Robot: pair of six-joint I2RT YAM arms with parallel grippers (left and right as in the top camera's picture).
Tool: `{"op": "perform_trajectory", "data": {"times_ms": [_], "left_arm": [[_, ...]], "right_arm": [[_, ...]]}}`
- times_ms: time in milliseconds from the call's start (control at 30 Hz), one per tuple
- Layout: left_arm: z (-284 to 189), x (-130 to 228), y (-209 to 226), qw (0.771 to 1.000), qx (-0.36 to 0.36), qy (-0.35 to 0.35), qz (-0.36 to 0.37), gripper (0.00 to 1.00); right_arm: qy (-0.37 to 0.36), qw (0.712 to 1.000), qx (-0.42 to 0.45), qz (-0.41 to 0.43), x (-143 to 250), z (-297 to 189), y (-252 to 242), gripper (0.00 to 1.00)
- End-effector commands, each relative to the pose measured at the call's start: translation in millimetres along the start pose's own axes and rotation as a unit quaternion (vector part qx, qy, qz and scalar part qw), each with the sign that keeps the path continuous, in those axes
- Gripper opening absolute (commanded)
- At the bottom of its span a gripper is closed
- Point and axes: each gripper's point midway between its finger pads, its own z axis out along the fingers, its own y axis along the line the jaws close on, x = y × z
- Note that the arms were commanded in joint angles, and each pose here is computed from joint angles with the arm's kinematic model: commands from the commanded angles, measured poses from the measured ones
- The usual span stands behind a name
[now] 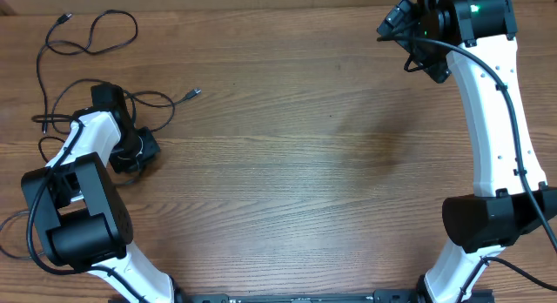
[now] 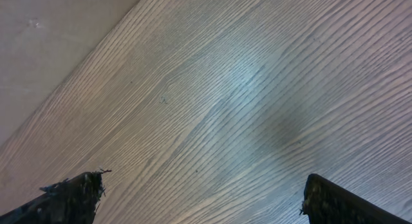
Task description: Untangle cables
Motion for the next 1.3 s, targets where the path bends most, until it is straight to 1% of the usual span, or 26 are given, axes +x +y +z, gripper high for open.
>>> {"op": "perform_trajectory", "data": {"times_ms": [0, 67, 200, 333, 567, 833, 933, 1033, 1100, 1133, 1200, 1233, 1267], "left_arm": [[17.6, 11.1, 14.7, 0.999, -0.044, 0.028, 0.007, 0.04], [16.7, 12.5, 19.1, 0.998, -0.057, 0.029, 0.002, 0.04], [13.5, 18.1, 32.2, 0.994, -0.092, 0.035, -0.041, 0.04], [12.4, 20.7, 38.5, 0.991, -0.103, 0.038, -0.072, 0.04], [2.3, 17.6, 39.0, 0.991, -0.103, 0.044, -0.075, 0.04], [-26.9, 5.5, 36.8, 0.989, -0.105, 0.048, -0.095, 0.04], [-39.3, 1.5, 34.1, 0.989, -0.099, 0.051, -0.092, 0.15], [-51.4, -4.7, 30.7, 0.991, -0.092, 0.050, -0.084, 0.19], [-59.4, -8.8, 30.0, 0.991, -0.090, 0.047, -0.084, 0.24], [-64.2, -11.3, 29.5, 0.991, -0.089, 0.044, -0.084, 0.34], [-73.3, -15.8, 27.3, 0.992, -0.084, 0.040, -0.085, 0.63], [-78.2, -18.3, 24.1, 0.993, -0.074, 0.039, -0.086, 0.71], [-82.2, -19.8, 21.1, 0.993, -0.066, 0.039, -0.087, 0.76]], "right_arm": [[-0.003, 1.000, -0.004, -0.001, -1.7, -3.7, -0.3, 1.00], [-0.004, 1.000, -0.004, -0.001, -1.8, -3.7, -0.1, 1.00], [-0.005, 1.000, -0.005, 0.000, -2.3, -3.7, 0.5, 1.00], [-0.005, 1.000, -0.006, 0.000, -2.5, -3.7, 0.6, 1.00], [-0.006, 1.000, -0.006, 0.000, -2.9, -3.7, 1.1, 1.00], [-0.006, 1.000, -0.007, 0.000, -2.9, -3.7, 1.1, 1.00], [-0.006, 1.000, -0.007, 0.000, -3.0, -3.7, 1.2, 1.00], [-0.006, 1.000, -0.007, 0.000, -2.9, -3.7, 1.1, 1.00], [-0.005, 1.000, -0.006, 0.000, -2.6, -3.7, 0.8, 1.00], [-0.005, 1.000, -0.005, 0.000, -2.3, -3.7, 0.5, 1.00], [-0.004, 1.000, -0.005, 0.000, -2.1, -3.7, 0.3, 1.00], [-0.004, 1.000, -0.005, 0.000, -2.1, -3.7, 0.2, 1.00], [-0.004, 1.000, -0.004, -0.001, -2.0, -3.7, 0.1, 1.00]]}}
